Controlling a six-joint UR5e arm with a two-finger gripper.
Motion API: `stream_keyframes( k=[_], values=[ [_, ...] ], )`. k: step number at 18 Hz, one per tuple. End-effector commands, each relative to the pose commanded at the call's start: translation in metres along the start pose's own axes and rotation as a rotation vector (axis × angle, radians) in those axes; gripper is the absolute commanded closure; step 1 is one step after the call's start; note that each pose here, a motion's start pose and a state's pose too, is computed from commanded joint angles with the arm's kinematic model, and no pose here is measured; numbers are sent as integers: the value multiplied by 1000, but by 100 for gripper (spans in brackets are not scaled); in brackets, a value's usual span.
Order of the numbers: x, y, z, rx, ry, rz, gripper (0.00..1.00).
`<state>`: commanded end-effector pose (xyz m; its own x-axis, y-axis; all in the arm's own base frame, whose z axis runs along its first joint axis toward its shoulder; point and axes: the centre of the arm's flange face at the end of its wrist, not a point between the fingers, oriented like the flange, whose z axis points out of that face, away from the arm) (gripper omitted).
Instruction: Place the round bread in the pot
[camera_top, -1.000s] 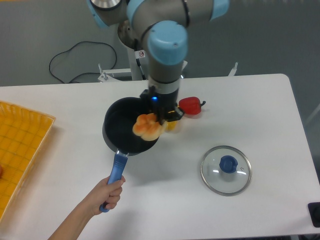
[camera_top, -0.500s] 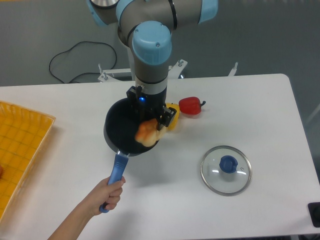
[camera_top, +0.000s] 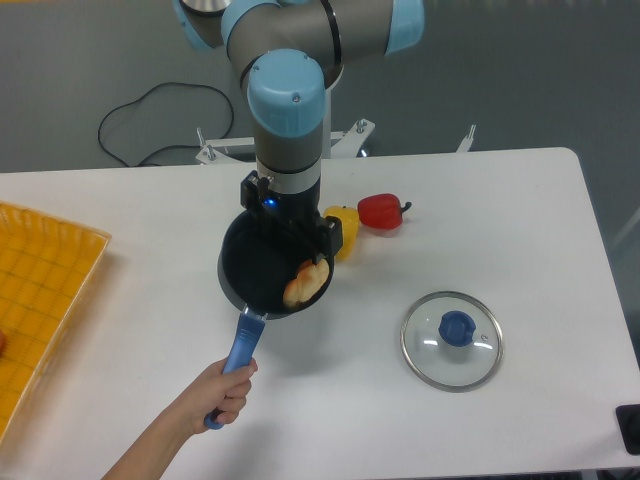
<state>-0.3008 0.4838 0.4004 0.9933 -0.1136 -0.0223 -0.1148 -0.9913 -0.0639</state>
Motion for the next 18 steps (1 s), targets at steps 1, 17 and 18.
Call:
stream_keyframes(
  k=[1,17,18],
  values=[
    [-5,5,0,-18,-12,-8,0],
    [-149,96,37,-83,-54,135,0],
    [-154,98,44,-87,-44,130,0]
  ],
)
